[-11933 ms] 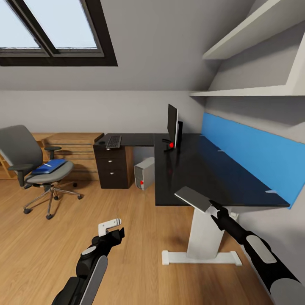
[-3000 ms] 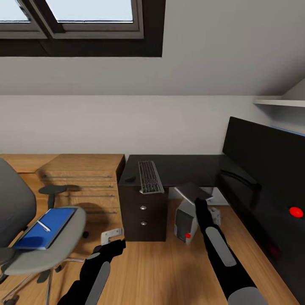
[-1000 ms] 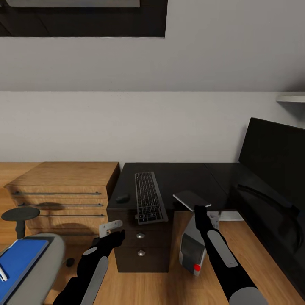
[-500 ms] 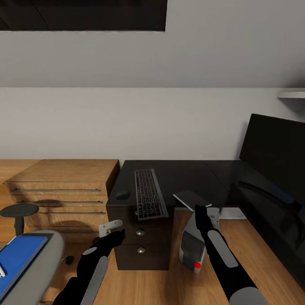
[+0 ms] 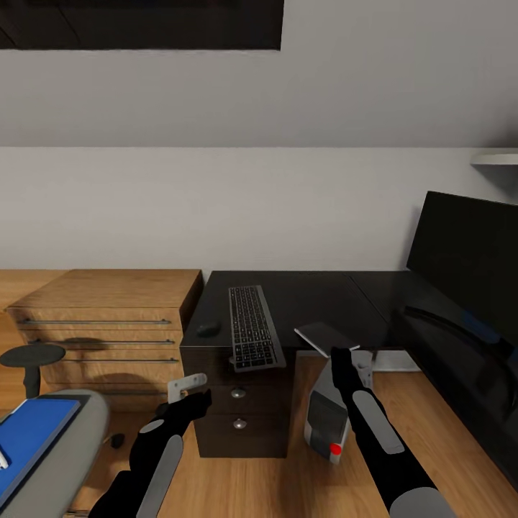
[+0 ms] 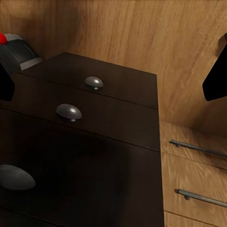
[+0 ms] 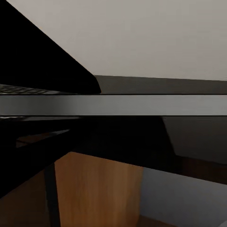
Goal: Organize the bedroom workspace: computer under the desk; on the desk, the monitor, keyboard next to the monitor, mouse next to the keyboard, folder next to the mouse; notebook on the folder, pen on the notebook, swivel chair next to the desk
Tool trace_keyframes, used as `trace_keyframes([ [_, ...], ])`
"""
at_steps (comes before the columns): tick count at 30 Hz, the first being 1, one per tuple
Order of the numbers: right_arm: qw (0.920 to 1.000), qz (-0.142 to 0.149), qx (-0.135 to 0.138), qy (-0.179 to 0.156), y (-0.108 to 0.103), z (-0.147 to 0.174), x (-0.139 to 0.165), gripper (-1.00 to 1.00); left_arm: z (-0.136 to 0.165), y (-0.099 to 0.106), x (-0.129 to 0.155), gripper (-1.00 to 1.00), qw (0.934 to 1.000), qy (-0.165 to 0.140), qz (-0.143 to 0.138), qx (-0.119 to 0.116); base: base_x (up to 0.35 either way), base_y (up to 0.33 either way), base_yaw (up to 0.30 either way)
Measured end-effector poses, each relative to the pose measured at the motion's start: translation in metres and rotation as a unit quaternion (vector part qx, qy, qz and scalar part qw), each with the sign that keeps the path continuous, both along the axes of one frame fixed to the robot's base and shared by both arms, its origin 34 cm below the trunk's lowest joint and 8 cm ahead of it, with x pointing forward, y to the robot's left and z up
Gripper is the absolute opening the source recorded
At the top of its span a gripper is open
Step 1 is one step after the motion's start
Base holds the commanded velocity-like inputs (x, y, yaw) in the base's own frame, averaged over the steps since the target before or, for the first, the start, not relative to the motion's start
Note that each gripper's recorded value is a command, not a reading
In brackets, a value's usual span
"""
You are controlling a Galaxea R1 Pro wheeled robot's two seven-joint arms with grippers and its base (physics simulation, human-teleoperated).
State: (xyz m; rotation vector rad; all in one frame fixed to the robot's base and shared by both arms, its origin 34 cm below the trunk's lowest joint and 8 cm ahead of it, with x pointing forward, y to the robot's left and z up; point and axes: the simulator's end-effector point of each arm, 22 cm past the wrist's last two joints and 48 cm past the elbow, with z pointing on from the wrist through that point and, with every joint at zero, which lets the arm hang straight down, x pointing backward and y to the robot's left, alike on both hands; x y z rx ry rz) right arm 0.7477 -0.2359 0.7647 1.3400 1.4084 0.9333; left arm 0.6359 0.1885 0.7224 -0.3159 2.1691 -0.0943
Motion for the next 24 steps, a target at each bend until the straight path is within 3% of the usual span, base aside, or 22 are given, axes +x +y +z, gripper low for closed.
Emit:
trace_keyframes([
  [24, 1.0000, -0.001, 0.000, 0.000, -0.0002, 0.0000, 0.0000, -1.00, -0.0028, 0.0026, -0.0005, 1.00, 1.0000, 0.003, 0.002, 0.001, 0.093, 0.000, 0.000],
])
